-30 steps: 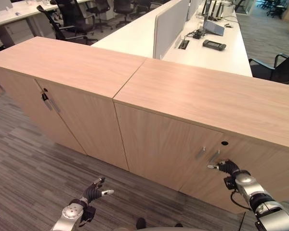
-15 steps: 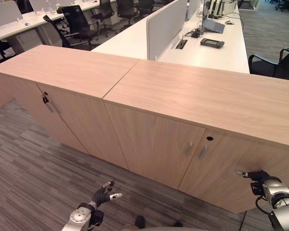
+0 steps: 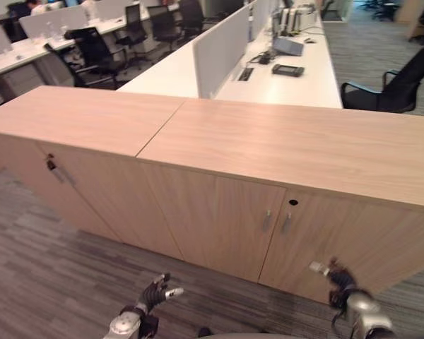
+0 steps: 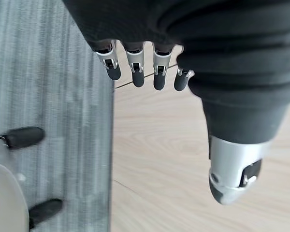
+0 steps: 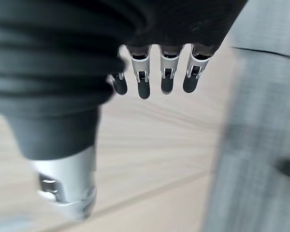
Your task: Put the empty folder in the office cabinet
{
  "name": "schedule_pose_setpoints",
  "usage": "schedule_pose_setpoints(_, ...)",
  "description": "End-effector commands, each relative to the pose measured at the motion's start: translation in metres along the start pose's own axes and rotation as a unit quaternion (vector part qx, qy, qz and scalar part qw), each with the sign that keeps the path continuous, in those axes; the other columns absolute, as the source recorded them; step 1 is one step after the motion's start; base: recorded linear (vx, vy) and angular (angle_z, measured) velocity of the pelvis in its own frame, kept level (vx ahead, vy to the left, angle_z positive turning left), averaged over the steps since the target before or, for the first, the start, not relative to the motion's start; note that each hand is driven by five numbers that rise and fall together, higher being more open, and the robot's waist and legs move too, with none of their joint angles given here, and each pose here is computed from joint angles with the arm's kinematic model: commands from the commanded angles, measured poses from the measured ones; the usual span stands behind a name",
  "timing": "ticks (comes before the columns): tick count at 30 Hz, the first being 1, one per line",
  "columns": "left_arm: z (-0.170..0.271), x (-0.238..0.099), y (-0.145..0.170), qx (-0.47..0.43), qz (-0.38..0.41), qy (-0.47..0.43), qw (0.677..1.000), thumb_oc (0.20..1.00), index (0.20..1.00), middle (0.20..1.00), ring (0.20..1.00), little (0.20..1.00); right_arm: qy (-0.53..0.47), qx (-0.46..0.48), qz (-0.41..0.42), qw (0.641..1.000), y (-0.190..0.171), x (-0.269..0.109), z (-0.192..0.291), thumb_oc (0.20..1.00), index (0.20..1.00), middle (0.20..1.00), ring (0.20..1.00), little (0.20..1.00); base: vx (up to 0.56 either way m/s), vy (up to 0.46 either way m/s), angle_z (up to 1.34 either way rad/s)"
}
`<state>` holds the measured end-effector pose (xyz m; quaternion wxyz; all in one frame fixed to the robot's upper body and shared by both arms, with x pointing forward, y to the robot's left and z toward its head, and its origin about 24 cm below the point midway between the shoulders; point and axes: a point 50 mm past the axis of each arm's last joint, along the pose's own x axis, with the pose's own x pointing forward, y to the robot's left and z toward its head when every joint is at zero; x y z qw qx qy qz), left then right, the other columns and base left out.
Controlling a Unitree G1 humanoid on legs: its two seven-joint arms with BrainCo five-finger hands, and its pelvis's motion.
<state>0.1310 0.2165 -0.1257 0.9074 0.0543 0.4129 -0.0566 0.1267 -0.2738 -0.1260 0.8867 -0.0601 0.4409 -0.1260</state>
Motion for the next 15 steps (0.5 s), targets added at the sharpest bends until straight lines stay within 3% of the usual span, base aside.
schedule_pose_setpoints(1, 0.015, 0.008, 0.011, 0.036, 0.026, -0.017, 0.999, 1.000, 1.000, 1.000, 1.000, 1.000, -0.019, -0.046, 0.037, 0.998, 0.018, 0.008, 0.016, 1.000, 1.000, 1.000, 1.000, 1.000, -0.01, 0.025, -0.09)
schedule_pose_setpoints(15, 0.006, 0.014, 0.007, 0.052, 0.026, 0.013, 0.998, 1.000, 1.000, 1.000, 1.000, 1.000, 0.028, -0.066, 0.065, 0.995, 0.031, 0.007, -0.003, 1.000, 1.000, 1.000, 1.000, 1.000, 0.00, 0.029, -0.20)
